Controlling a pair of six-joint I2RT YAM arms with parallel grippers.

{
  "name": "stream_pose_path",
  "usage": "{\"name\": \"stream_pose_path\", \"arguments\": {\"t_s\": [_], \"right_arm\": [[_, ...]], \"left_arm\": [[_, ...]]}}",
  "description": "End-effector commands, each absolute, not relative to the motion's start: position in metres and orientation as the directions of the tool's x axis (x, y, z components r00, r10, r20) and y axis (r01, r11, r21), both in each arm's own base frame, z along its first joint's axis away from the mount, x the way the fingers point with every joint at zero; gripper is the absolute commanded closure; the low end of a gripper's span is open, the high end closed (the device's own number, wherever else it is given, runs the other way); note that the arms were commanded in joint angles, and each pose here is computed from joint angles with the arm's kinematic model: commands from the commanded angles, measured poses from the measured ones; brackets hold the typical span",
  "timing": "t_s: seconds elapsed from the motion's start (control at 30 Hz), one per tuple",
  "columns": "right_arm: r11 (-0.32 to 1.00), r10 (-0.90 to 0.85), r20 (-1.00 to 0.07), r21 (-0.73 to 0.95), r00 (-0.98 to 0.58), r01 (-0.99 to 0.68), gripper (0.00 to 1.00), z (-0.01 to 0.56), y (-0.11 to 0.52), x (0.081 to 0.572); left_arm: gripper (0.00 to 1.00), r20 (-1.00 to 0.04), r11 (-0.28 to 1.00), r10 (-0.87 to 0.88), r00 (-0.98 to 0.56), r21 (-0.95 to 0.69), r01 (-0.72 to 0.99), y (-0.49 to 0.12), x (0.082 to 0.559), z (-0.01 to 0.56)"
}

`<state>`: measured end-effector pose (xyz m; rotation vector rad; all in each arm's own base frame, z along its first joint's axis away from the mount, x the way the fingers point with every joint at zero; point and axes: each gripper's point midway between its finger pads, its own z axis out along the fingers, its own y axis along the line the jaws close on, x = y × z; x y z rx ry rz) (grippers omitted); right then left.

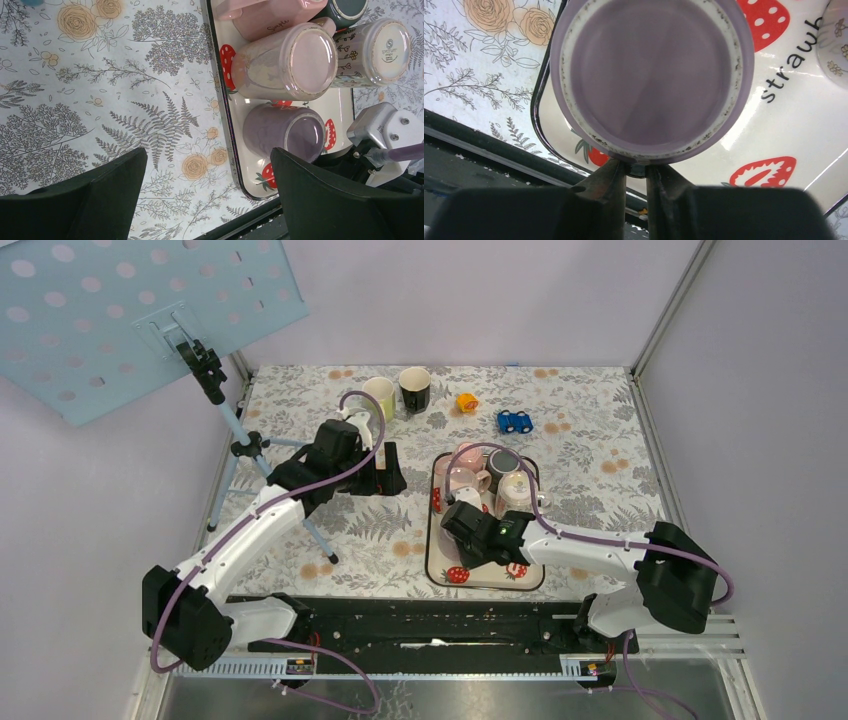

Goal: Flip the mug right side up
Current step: Turn over the cup on the tray.

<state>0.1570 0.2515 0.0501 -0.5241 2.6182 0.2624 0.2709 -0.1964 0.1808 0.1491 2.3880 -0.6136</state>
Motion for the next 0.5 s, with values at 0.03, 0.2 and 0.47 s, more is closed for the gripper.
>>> {"name": "stream_pose_path", "arguments": {"t_s": [0.03,0.2,0.47], "right_arm": [[0.918,-0.258,-0.535,0.124,-0.804,-0.378,1.0,0.071,0.261,0.167],[0.916,-0.207,-0.569,0.174,-0.796,-0.362,1.0,0.086,0.265,0.168],[0.896,-0.14,-0.602,0.261,-0.786,-0.36,1.0,0.111,0.271,0.166]], "left_arm": [[0.01,-0.66,0.866,-0.087,-0.746,-0.421,0.271,-0.2,0.273,0.194],[0.01,-0.636,0.847,-0.123,-0.762,-0.467,0.254,-0.205,0.268,0.191],[0.01,-0.602,0.806,-0.188,-0.776,-0.546,0.228,-0.212,0.26,0.189]]}}
